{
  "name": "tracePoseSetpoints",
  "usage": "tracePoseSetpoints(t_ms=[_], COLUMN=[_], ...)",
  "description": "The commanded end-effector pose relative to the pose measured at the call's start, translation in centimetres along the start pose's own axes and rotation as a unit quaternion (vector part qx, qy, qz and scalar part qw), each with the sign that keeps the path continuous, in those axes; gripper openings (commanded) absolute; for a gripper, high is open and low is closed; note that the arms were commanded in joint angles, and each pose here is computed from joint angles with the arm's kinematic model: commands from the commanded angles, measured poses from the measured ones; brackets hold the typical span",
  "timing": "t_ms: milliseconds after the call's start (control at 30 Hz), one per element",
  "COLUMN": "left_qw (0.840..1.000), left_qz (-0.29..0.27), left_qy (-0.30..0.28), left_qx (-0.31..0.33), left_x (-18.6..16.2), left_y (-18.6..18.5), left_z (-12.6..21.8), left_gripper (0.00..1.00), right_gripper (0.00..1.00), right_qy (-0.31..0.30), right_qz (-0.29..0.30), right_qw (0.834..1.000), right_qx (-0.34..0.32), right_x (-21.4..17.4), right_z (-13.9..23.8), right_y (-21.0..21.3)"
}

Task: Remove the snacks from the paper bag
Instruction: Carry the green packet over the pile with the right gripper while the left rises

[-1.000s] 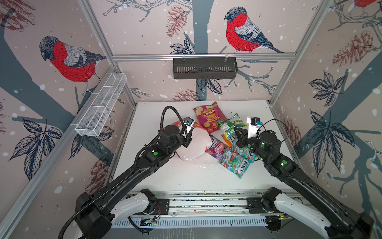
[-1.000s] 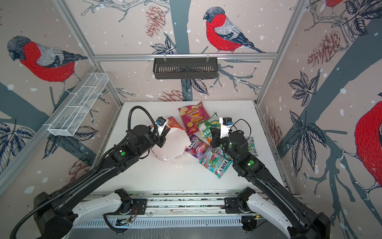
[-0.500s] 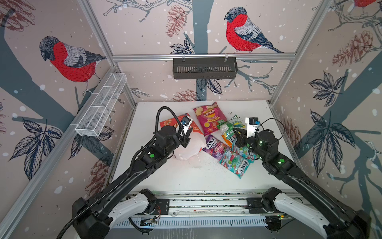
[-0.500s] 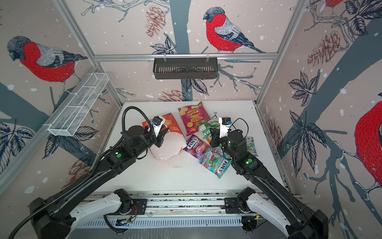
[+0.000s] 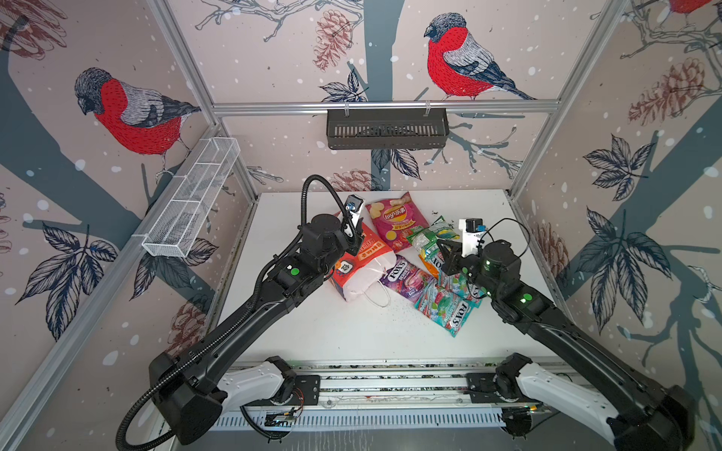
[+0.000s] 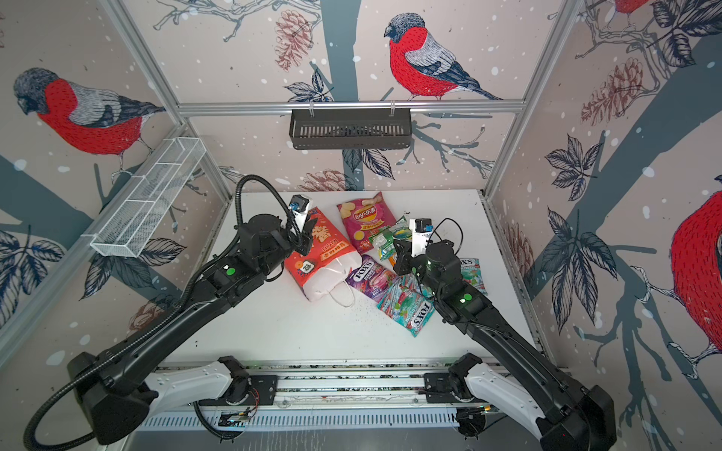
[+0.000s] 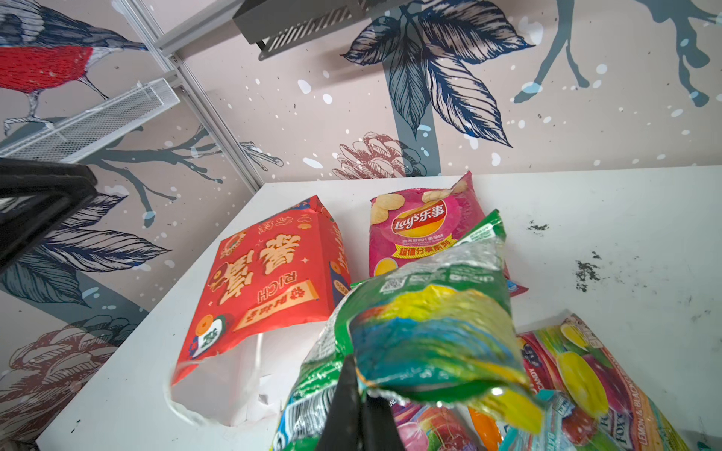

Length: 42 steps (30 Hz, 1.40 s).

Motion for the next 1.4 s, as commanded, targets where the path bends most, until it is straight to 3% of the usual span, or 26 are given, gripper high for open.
tracePoseSetpoints(t_ms=[0,233,400,700,867,1100,1200,1367], left_qw=[1.000,0.998,0.993,0.990,0.990,0.992,0.992,0.992], left_qz=[0.010,0.023,0.022,0.022,0.019,0.013,0.011,0.013], left_qy=[-0.002,0.051,0.101,0.118,0.113,0.113,0.112,0.107], left_qx=[0.015,0.038,0.057,0.078,0.077,0.062,0.058,0.060], left_x=[0.5,-0.9,-2.3,-3.4,-3.9,-4.3,-4.2,-4.3], left_y=[0.5,0.6,0.6,0.7,0.5,-0.1,-0.2,-0.2], left_z=[-0.1,-0.4,-0.2,0.0,-0.2,-1.3,-1.5,-1.3], left_gripper=[0.23,0.27,0.27,0.27,0.28,0.29,0.28,0.29], right_gripper=[0.00,0.00,0.00,0.00,0.00,0.00,0.00,0.00], right_qy=[0.009,0.075,0.120,0.186,0.154,0.086,0.087,0.139], right_qz=[0.011,0.016,0.030,0.041,0.046,0.056,0.074,0.108], right_qw=[0.998,0.985,0.975,0.955,0.956,0.939,0.920,0.883], right_qx=[-0.062,-0.157,-0.182,-0.229,-0.247,-0.329,-0.374,-0.434], right_x=[-0.1,-2.0,-2.7,-3.0,-1.7,0.5,0.9,0.6], right_z=[-1.0,-4.2,-6.5,-9.7,-8.0,-7.1,-7.8,-10.3], right_y=[-1.0,-4.2,-5.1,-6.2,-6.0,-8.4,-9.8,-11.5])
Point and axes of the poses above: each gripper's point midway between its finger pads, its own z axis back along the fingers, its own y axis along the line the jaws close on, x = y × z, the point moved 9 cm from there along z, back along the fingers, and after that the axes turned 10 degrees about -z, right-handed, at the moved point
